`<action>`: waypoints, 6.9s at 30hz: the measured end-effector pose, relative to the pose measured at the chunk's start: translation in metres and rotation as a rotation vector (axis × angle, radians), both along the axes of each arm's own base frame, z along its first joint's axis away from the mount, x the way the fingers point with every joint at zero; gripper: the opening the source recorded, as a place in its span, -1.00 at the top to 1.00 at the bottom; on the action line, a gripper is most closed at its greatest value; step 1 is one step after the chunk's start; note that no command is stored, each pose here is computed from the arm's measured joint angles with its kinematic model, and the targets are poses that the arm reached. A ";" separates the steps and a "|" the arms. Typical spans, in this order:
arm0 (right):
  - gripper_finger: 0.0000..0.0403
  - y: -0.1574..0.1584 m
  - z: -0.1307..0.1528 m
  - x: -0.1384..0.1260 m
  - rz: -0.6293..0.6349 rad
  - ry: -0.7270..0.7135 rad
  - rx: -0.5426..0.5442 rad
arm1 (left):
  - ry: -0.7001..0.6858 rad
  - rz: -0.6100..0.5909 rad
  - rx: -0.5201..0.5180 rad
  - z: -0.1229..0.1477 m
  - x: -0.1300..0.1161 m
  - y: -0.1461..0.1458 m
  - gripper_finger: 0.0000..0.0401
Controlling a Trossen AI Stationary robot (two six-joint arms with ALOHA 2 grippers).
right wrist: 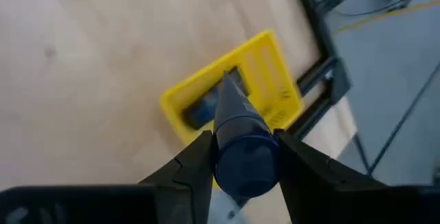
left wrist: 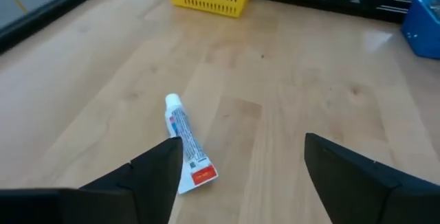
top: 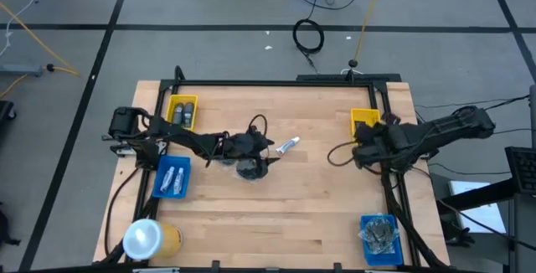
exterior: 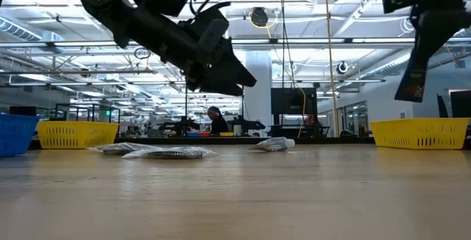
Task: Pick & Place Travel size toiletries
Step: Put the blue shave cream into the right yellow basket, then put the white toothpaste into the left blue basket, then put the black hairbrush into the right blue basket
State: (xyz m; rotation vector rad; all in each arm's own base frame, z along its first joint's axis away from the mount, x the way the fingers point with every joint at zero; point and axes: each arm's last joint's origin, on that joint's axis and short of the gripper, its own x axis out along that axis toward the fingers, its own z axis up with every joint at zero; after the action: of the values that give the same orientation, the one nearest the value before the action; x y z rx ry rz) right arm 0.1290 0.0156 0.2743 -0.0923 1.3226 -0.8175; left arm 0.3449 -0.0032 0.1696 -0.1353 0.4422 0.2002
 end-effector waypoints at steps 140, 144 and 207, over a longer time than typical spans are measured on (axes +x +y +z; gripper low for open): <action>-0.05 0.024 -0.154 0.034 0.407 -1.242 0.095 | 0.516 0.023 -0.082 0.054 0.014 -0.016 0.83; -0.05 0.024 -0.154 0.034 0.410 -1.240 0.092 | 0.679 0.091 -0.220 0.079 -0.030 -0.036 0.85; -0.07 0.023 -0.134 0.116 0.609 -1.037 0.265 | 0.498 0.173 -0.118 -0.023 -0.079 -0.036 0.06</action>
State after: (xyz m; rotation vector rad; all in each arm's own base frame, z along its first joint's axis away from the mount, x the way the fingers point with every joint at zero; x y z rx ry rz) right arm 0.2445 0.0383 0.1402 0.1273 0.3512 -0.0884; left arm 0.2660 -0.0394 0.1463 -0.2410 0.9400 0.3810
